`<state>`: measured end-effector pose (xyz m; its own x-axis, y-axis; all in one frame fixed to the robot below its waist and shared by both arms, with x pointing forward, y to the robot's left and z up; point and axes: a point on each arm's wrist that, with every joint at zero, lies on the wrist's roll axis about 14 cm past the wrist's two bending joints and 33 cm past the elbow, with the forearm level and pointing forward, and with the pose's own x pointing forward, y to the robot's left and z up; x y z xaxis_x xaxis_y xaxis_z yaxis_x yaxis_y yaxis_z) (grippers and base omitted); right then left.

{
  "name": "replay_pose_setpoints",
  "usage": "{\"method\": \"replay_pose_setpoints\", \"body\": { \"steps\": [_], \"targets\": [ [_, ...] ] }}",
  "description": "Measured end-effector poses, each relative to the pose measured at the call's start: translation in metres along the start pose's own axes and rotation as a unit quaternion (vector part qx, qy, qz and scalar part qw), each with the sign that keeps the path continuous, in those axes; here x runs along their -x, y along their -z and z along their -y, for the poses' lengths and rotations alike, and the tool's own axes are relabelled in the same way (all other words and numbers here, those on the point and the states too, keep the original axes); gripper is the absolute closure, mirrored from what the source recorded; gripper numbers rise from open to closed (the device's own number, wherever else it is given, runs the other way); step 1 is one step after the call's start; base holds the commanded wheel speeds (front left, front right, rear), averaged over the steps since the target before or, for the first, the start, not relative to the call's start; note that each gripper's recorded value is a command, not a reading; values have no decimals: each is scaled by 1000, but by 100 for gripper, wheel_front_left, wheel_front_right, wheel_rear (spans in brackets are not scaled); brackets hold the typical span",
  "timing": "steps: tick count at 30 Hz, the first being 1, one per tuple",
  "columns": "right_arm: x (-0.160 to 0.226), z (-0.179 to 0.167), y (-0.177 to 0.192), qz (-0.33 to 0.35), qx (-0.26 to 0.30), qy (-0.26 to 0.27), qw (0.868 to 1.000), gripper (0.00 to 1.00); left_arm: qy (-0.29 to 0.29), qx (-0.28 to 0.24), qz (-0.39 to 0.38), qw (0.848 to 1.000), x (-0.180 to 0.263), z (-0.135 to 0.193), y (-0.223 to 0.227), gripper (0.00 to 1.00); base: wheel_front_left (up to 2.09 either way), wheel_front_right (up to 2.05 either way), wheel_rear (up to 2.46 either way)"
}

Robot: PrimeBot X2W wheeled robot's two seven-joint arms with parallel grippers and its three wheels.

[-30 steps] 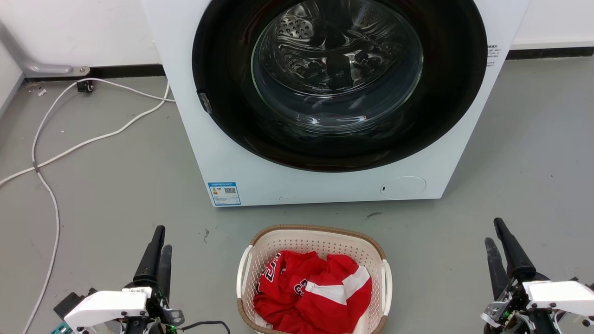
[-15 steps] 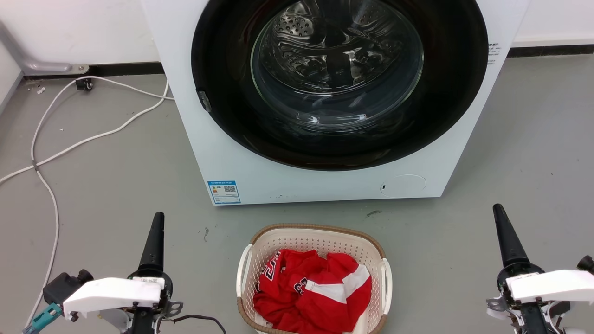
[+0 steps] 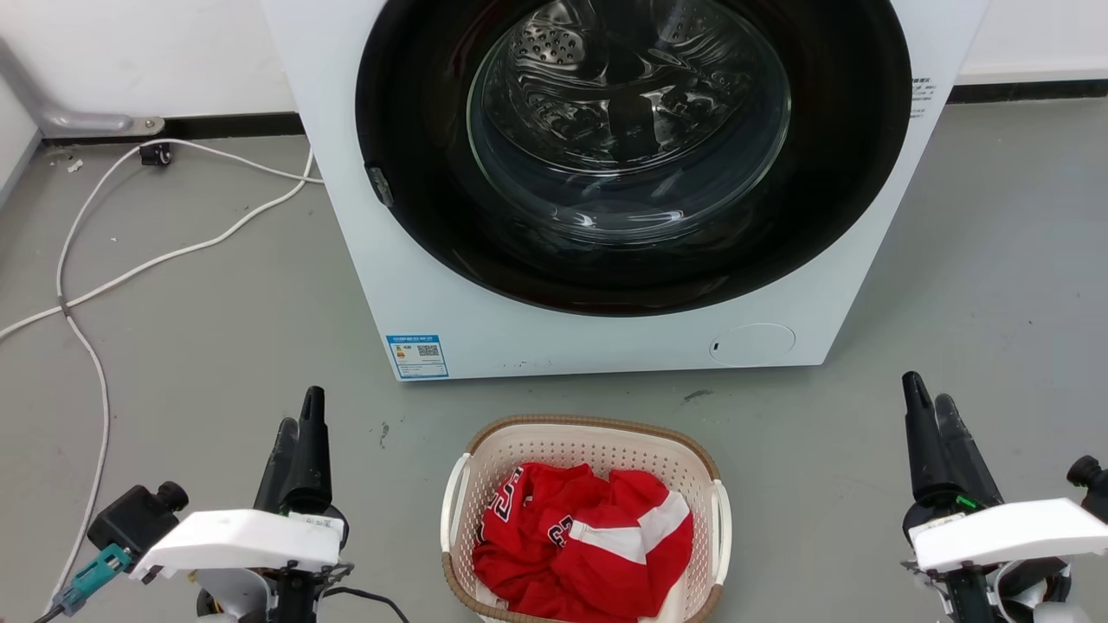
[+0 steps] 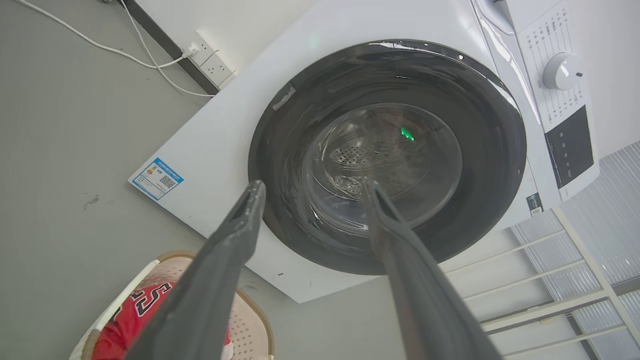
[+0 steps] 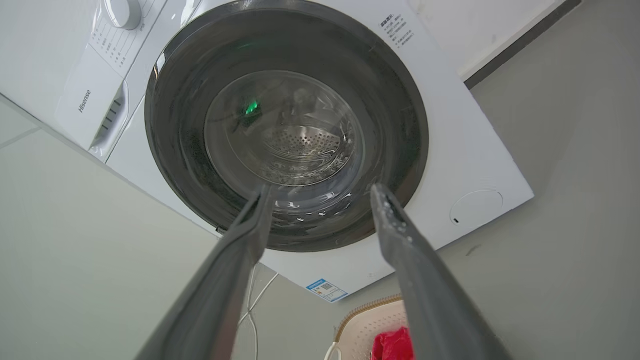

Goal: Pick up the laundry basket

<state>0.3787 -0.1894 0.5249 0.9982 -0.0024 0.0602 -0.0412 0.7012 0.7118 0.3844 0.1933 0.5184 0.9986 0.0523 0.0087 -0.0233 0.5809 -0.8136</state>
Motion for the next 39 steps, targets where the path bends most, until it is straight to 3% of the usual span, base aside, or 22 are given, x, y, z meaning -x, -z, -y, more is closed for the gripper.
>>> {"method": "replay_pose_setpoints", "body": {
  "steps": [15,39],
  "targets": [
    [3,-9,0,8,115,-19,993,0,16,-101,19,995,2,9,-4,0,0,0,0],
    [7,-19,-1,23,254,-43,966,0,34,-231,40,972,7,18,-5,0,0,0,0]
  ]
}}
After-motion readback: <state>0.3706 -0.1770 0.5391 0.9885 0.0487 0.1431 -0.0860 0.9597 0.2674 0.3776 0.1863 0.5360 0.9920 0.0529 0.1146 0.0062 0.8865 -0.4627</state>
